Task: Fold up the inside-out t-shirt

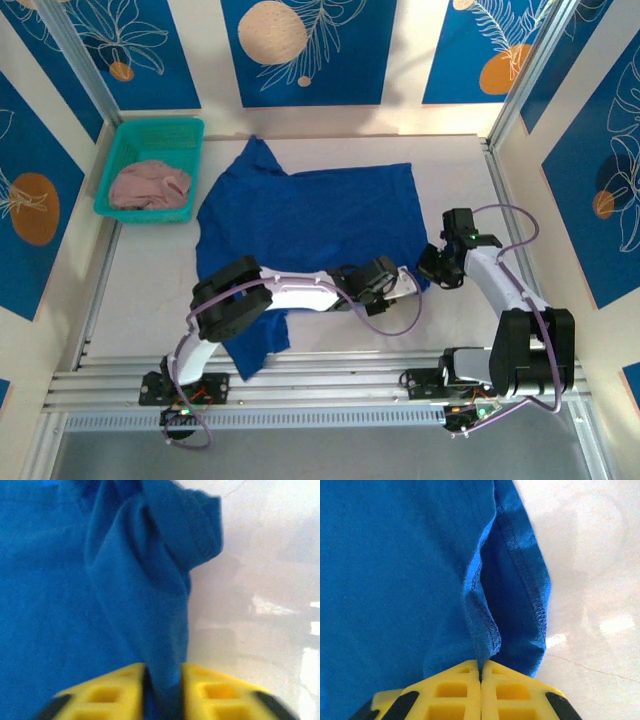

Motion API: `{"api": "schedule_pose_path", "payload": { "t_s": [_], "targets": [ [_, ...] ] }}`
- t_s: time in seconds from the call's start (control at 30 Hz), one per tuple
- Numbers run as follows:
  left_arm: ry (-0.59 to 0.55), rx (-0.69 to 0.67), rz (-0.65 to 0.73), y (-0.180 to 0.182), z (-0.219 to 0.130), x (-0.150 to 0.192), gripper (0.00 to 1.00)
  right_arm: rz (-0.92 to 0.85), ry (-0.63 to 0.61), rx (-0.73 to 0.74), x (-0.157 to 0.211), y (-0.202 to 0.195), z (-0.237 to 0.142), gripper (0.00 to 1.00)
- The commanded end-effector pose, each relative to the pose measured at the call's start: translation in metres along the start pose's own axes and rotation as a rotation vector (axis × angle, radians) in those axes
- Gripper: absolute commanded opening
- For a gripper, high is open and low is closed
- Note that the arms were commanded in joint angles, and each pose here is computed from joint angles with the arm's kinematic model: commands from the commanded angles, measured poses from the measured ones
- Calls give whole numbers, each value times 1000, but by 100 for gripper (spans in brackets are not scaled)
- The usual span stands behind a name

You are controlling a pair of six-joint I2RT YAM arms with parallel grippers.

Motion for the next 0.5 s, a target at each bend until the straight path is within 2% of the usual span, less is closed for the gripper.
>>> {"api": "schedule_pose_path", "payload": {
  "t_s": [0.0,0.07,0.17,0.3,0.47],
  "targets": [
    [-29,-5,-49,13,-12,2,6,-35,5,-51,-11,14,-9,8],
    [-66,38,-113,19,-24,8,0,-52,1,-52,-20,22,-7,8],
    [-125,137,-254,29,-40,22,0,-84,-25,-9,-39,33,1,10],
    [-137,202,-381,38,-43,38,0,-131,1,79,-57,45,13,19],
    [-148,237,-487,47,-40,46,0,-201,38,43,-29,51,1,35]
  ]
}}
Point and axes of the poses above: each hand's point on the last joint's axis, 136 mm out from that joint toward the fingers, its own z axis out along the fingers, its own y axis along the line the jaws close on, x = y × z, the point moved 10 cm from there along -z, back along the fingers, and after that the axes turned 12 degrees about z, right-handed, at the moved point
